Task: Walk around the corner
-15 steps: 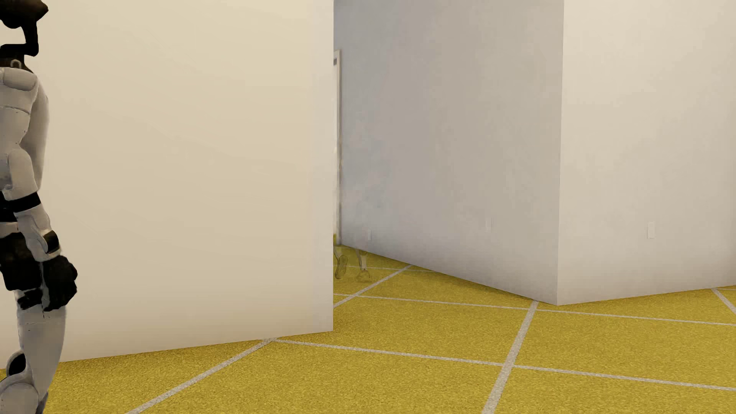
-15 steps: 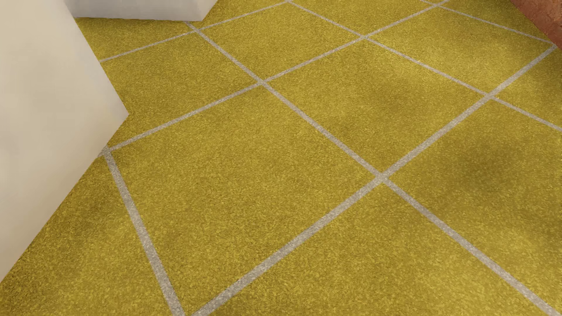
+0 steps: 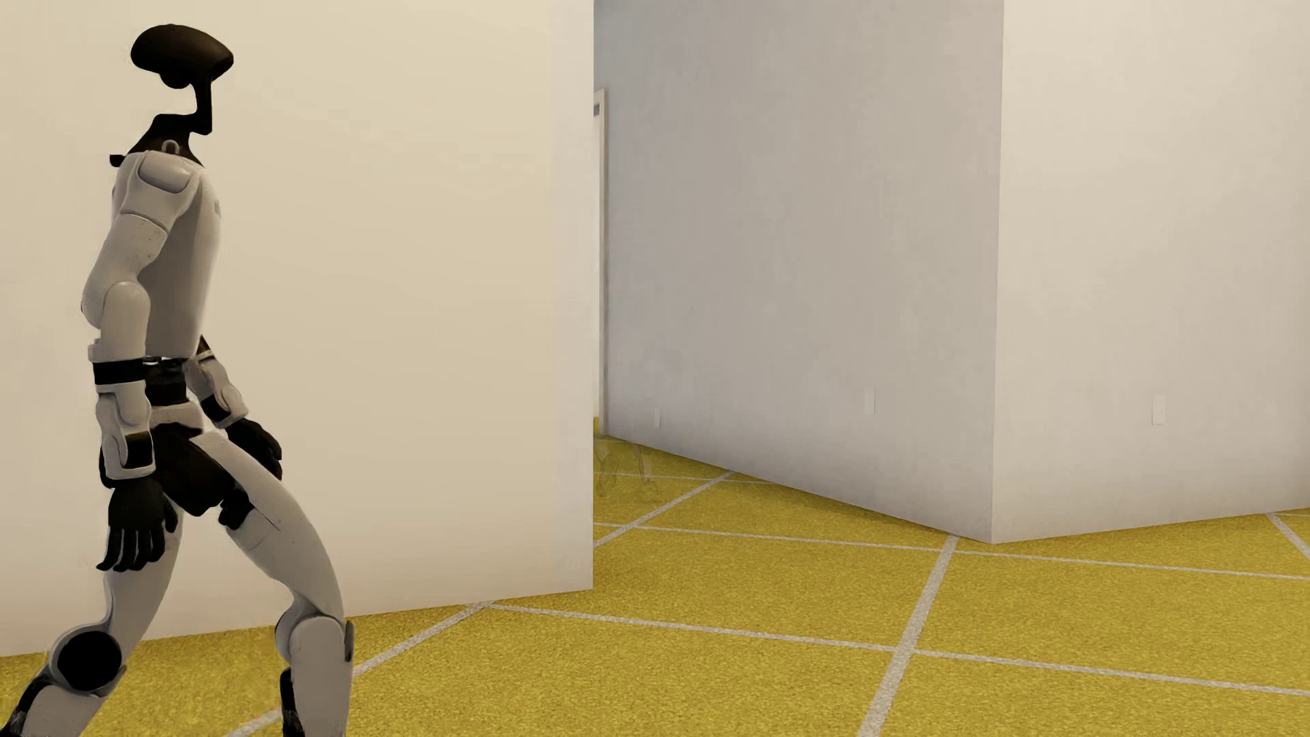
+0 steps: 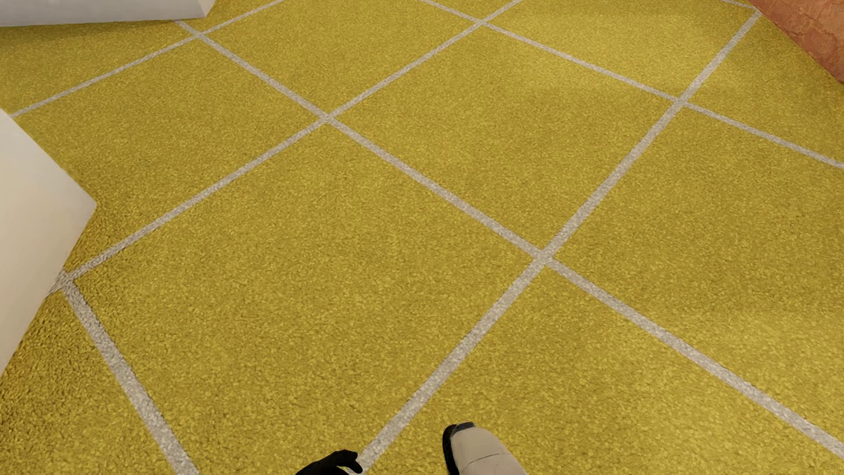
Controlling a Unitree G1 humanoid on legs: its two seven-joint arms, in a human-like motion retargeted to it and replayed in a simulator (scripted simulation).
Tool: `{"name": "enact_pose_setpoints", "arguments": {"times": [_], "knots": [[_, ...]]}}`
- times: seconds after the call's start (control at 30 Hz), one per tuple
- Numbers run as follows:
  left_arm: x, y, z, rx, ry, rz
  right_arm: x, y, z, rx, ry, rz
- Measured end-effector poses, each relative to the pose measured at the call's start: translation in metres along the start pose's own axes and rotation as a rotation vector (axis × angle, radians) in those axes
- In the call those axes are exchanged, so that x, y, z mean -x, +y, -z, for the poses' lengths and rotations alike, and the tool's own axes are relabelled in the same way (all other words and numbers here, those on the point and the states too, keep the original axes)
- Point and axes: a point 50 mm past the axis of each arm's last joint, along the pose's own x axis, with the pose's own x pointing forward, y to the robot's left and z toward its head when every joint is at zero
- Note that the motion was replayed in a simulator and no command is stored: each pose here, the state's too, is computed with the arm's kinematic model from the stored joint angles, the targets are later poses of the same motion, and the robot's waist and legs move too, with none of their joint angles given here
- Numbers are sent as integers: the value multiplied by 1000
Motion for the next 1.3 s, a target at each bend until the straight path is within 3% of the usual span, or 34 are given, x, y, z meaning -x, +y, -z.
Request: {"name": "enact_pose_setpoints", "arguments": {"times": [0.07, 0.23, 0.4, 0.6, 0.67, 0.77, 0.87, 1.03, 1.17, 1.3], "knots": [[1, -1, 5, 3, 19, 2, 1, 2, 5, 1, 15, -5], [19, -47, 51, -2, 169, 126, -1, -8, -3, -8, 2, 21], [43, -62, 89, 61, 291, 139, -2, -27, -68, -25, -234, 73], [67, -85, 118, 18, 392, 225, 11, -69, -120, -22, -416, 180], [71, -91, 122, 12, 408, 245, 6, -66, -111, -60, -375, 176], [70, -90, 125, 20, 427, 237, -2, -30, -68, -91, -230, 91], [50, -71, 98, -11, 320, 198, -2, -9, -40, -32, -143, 29], [14, -8, 37, -62, 108, 46, 6, -1, 11, -40, 5, 13], [11, 35, 14, 16, 20, -101, 6, -1, 19, -1, 42, 4], [17, -11, 46, 93, 139, -11, 4, -6, 16, -42, 46, 26]]}}
